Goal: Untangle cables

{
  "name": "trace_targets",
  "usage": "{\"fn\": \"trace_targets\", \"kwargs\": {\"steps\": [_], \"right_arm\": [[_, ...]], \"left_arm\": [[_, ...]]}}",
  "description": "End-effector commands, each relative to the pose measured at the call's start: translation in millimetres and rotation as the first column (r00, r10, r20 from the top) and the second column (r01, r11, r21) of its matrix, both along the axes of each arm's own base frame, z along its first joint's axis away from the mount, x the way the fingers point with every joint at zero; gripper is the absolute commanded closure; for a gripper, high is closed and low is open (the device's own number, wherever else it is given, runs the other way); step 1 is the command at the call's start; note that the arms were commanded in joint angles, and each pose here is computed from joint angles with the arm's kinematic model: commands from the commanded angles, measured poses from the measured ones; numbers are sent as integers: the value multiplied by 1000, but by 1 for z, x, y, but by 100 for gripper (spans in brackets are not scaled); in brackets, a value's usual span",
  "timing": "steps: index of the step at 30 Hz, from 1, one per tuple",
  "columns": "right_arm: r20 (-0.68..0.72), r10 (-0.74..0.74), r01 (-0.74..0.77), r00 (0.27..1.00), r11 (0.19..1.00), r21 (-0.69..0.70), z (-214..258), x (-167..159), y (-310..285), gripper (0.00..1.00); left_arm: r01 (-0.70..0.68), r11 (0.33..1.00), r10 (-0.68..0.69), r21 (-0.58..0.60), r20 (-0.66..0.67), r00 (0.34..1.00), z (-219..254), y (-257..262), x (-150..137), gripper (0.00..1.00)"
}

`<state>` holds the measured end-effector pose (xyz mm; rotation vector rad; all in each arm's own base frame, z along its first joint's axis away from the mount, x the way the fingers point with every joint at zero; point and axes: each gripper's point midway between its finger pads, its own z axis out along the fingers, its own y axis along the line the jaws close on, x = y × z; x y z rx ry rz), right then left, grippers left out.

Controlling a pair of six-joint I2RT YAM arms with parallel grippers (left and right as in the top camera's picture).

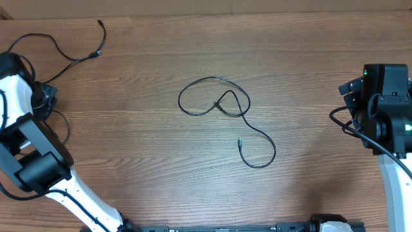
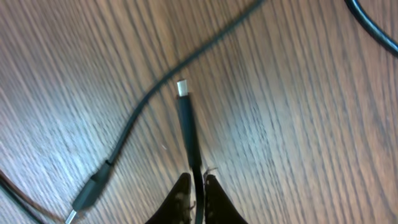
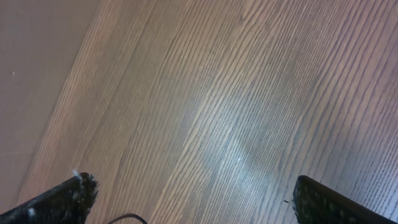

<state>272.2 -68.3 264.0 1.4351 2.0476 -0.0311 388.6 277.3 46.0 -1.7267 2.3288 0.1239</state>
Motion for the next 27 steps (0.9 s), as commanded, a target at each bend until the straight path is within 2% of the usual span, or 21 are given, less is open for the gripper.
{"fn": "trace_targets", "kwargs": {"steps": [1, 2, 6, 9, 12, 15, 18, 22, 23, 27], "right_arm": [[13, -7, 8, 1000, 1000, -15, 5, 1, -3, 0], [13, -8, 8, 1000, 1000, -15, 5, 1, -3, 0], [13, -7, 8, 1000, 1000, -15, 5, 1, -3, 0], [13, -8, 8, 1000, 1000, -15, 5, 1, -3, 0], [13, -7, 8, 1000, 1000, -15, 5, 1, -3, 0], [13, -7, 8, 1000, 1000, -15, 5, 1, -3, 0], [13, -7, 8, 1000, 1000, -15, 5, 1, -3, 0], [13, -7, 8, 1000, 1000, -15, 5, 1, -3, 0], [13, -7, 8, 1000, 1000, -15, 5, 1, -3, 0], [13, -7, 8, 1000, 1000, -15, 5, 1, -3, 0]], "left_arm": [[84, 995, -83, 56, -15, 996, 4, 17, 2, 44], [86, 995, -85, 58, -19, 996, 4, 19, 0, 36], [64, 995, -60, 71, -56, 997, 2, 30, -14, 32], [52, 993, -38, 109, -126, 991, 3, 42, -32, 21], [101, 989, -81, 103, -183, 980, -3, 46, -43, 10], [108, 992, -91, 65, -225, 970, -16, 43, -57, 4], [152, 988, -145, 17, -211, 967, -32, 33, -57, 4], [191, 980, -198, -53, -178, 964, -47, 17, -57, 17], [188, 979, -199, -79, -172, 965, -53, 10, -58, 37], [146, 983, -165, -113, -185, 969, -61, 1, -67, 67]]}}
